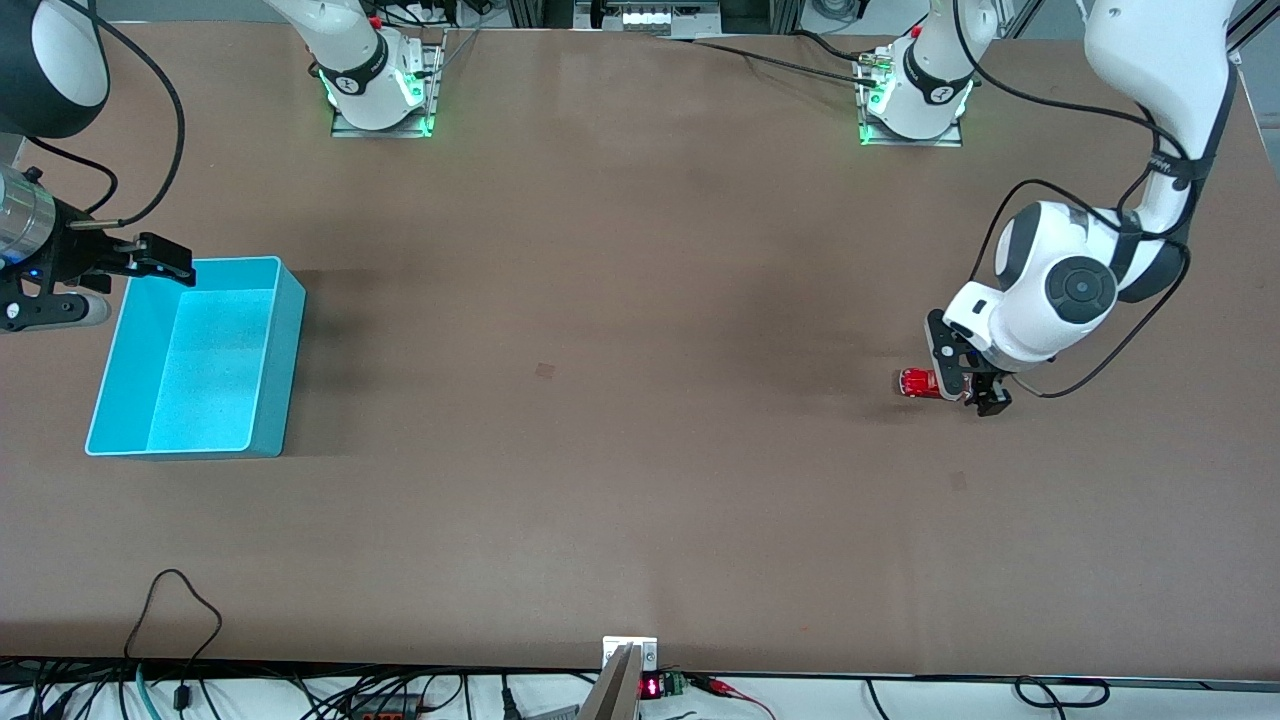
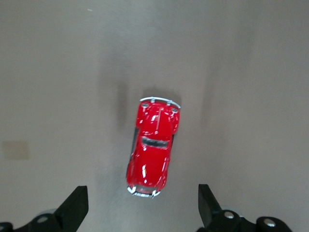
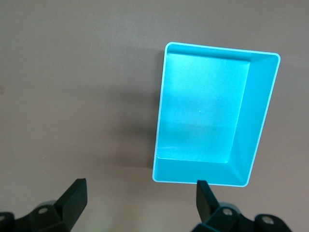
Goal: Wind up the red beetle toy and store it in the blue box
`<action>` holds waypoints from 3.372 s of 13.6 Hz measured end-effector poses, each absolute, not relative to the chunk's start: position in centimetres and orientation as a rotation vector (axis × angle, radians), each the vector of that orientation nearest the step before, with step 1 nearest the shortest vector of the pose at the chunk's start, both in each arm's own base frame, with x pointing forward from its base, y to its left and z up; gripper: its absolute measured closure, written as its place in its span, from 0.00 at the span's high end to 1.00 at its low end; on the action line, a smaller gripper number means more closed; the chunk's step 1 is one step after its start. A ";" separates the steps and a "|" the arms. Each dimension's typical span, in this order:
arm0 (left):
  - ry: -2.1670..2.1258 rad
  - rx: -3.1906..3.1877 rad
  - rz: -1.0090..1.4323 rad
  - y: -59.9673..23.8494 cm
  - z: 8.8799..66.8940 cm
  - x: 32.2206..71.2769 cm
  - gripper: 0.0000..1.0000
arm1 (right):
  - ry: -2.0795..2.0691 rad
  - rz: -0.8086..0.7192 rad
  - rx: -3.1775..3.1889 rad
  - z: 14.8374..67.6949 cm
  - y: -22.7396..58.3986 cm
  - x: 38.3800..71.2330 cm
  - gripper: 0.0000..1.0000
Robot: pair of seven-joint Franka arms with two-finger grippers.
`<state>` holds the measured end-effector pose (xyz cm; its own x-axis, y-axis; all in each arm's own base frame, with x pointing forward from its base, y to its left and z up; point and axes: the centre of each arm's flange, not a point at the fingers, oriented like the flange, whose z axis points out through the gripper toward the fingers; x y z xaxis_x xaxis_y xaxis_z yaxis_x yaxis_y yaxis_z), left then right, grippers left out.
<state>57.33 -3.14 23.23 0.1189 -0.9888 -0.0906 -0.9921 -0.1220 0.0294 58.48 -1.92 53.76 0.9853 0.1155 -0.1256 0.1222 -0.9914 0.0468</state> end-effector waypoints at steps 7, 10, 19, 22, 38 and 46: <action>2.193 -2.231 0.056 -3.0 18.9 56.4 0.92 | 0.185 -0.190 3.076 53.7 -1.9 58.5 1.00; 2.242 -2.190 0.045 -4.0 18.9 56.4 0.61 | 0.185 -0.190 3.076 53.7 -1.9 58.5 1.00; 2.250 -2.181 0.040 -2.9 18.9 56.5 0.42 | 0.183 -0.201 3.076 53.3 -2.0 58.6 1.00; 2.217 -2.215 0.039 0.8 18.9 56.7 0.42 | 0.183 -0.205 3.076 53.3 -2.0 58.6 1.00; 2.258 -2.193 0.024 12.9 17.6 56.4 0.61 | 0.184 -0.206 3.075 53.3 -1.9 58.6 1.00; 2.273 -2.296 0.240 9.6 28.3 59.7 1.00 | 0.185 -0.206 3.075 53.3 -1.9 58.6 1.00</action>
